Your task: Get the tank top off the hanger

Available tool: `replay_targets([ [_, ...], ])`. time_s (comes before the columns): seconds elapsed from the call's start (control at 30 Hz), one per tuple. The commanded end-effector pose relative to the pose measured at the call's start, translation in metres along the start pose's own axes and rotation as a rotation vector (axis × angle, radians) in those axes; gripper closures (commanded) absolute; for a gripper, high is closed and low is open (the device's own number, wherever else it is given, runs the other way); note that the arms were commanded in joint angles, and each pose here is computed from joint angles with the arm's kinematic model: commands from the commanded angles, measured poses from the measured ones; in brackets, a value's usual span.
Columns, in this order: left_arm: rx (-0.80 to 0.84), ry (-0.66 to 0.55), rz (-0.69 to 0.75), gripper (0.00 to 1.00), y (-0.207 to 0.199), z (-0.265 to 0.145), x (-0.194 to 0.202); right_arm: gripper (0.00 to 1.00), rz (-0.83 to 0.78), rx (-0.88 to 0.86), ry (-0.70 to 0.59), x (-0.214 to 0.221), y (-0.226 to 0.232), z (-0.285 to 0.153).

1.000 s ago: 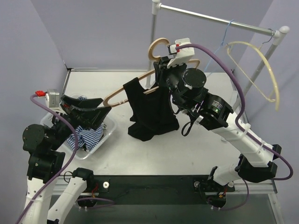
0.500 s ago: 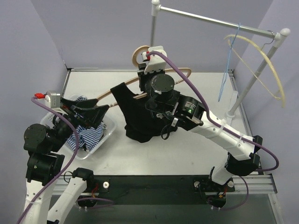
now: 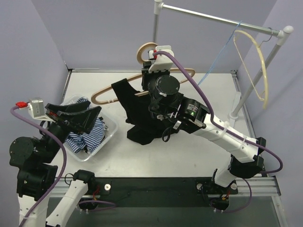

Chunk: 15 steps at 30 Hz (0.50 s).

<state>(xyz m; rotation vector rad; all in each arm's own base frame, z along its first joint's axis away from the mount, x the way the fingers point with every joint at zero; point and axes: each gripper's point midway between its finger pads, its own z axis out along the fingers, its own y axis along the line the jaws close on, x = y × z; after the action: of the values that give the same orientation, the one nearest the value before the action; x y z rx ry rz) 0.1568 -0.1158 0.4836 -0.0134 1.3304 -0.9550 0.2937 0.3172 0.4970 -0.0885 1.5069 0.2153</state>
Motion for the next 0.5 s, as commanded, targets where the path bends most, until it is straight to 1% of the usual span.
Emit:
replay_targets([
  [0.0,0.044,0.058,-0.019,0.16,0.006,0.022,0.017,1.00,0.164,0.032,-0.081,-0.038,-0.003,-0.014],
  [0.07,0.062,0.083,-0.013,0.16,0.010,0.030,0.025,1.00,0.165,0.029,-0.080,-0.037,0.001,-0.014],
  [0.1,0.066,0.081,-0.013,0.16,0.012,0.033,0.026,1.00,0.190,0.020,-0.079,-0.037,0.005,-0.016],
  [0.2,0.084,0.081,0.002,0.17,0.015,0.039,0.031,1.00,0.188,0.015,-0.074,-0.034,0.008,-0.018],
  [0.4,-0.032,0.082,0.077,0.18,0.052,0.045,0.045,1.00,0.206,-0.042,-0.062,-0.023,0.024,-0.025],
  [0.47,-0.041,0.078,0.102,0.18,0.058,0.046,0.047,1.00,0.205,-0.052,-0.053,-0.017,0.028,-0.028],
])
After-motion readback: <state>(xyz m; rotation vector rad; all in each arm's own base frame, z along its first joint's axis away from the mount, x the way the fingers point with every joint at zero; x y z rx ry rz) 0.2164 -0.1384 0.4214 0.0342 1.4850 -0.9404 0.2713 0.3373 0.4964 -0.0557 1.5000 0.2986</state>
